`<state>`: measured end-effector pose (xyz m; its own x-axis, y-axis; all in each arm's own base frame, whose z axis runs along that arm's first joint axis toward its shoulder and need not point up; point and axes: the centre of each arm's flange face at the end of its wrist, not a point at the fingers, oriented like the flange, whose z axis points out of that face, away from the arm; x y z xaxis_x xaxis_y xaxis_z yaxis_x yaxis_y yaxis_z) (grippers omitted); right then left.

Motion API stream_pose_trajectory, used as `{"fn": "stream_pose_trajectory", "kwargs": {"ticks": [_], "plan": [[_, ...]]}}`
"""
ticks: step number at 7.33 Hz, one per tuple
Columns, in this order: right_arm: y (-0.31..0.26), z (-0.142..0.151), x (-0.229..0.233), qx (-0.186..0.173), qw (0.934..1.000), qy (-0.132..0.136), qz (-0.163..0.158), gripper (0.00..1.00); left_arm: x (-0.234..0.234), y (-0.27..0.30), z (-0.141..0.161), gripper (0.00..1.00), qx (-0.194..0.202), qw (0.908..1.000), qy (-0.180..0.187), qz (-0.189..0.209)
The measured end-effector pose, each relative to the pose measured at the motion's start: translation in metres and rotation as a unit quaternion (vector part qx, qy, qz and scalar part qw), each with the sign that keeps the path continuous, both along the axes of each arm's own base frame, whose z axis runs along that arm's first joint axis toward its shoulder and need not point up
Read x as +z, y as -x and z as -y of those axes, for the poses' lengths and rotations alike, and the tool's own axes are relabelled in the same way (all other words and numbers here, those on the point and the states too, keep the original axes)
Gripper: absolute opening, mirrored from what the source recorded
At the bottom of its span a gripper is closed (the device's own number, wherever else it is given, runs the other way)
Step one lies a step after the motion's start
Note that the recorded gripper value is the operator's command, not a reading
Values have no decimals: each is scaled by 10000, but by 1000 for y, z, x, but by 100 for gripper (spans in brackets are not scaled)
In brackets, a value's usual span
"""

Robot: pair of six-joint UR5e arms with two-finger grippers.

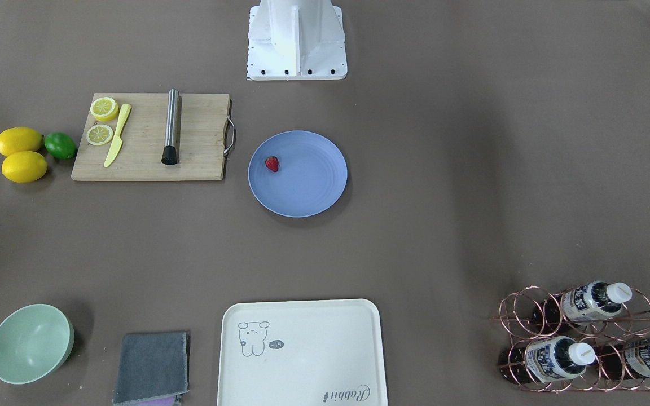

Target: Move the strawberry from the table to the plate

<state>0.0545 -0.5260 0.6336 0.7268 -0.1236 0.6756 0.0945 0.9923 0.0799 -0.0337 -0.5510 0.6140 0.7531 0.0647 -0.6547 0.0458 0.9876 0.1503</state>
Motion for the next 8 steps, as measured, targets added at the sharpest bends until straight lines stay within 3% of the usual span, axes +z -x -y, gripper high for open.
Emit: {"fn": "stream_pose_trajectory", "kwargs": {"ticks": [8], "plan": [[0, 2, -6, 58, 10000, -25, -1, 100, -1, 0, 2, 98, -28, 10000, 8, 1]]}}
